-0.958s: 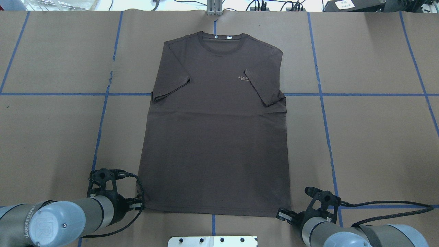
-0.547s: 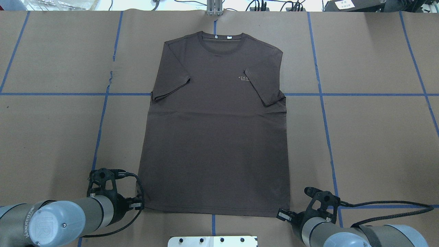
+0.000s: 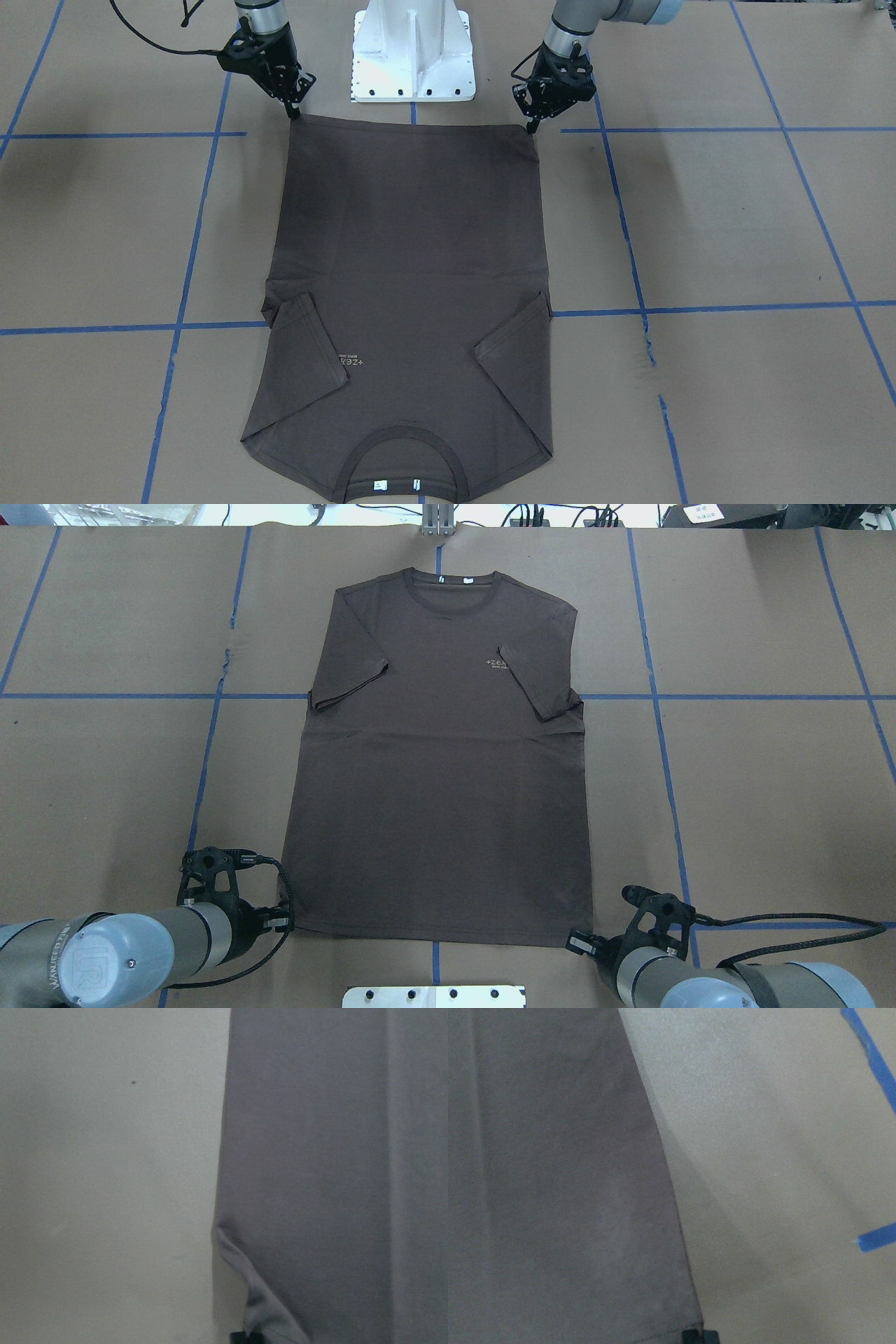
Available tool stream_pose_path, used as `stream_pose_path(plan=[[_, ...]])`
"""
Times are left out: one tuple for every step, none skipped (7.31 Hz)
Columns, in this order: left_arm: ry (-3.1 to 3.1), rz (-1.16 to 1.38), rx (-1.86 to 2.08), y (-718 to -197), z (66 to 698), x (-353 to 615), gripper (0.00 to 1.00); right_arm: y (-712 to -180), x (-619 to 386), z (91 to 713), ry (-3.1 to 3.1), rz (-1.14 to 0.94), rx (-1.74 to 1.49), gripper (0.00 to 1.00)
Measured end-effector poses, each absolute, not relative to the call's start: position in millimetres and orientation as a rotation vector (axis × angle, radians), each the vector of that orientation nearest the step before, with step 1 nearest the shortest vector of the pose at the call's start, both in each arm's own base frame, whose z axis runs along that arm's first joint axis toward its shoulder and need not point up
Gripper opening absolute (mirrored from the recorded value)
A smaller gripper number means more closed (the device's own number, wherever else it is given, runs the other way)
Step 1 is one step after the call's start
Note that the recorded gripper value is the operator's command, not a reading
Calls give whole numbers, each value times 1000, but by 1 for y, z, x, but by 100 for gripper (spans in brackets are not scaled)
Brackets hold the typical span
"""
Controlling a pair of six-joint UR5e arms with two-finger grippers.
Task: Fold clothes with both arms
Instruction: 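Lift the hem with both grippers and fold it toward the collar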
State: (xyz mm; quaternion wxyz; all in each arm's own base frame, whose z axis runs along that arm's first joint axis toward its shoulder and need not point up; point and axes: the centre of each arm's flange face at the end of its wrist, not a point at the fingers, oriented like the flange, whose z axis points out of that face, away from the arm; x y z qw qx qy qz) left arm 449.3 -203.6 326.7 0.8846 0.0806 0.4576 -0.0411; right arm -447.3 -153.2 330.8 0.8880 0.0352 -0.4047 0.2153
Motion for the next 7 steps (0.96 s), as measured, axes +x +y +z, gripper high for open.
stream_pose_path(plan=[[944, -54, 130, -195, 284, 417, 0, -152, -421, 302, -844, 442, 55, 0], [945, -24, 81, -184, 239, 377, 0, -151, -390, 272, -852, 435, 30, 0], [953, -4, 44, -177, 205, 348, 0, -152, -356, 247, -857, 433, 0, 0], [961, 7, 31, -177, 186, 338, 0, -160, -331, 231, -850, 444, -27, 0], [962, 19, 51, -185, 177, 335, 0, -173, -316, 219, -845, 459, -42, 0], [953, 31, 107, -210, 172, 336, 0, -190, -309, 208, -849, 478, -39, 0], [932, 36, 165, -245, 168, 340, 0, -213, -309, 196, -848, 505, -13, 0]])
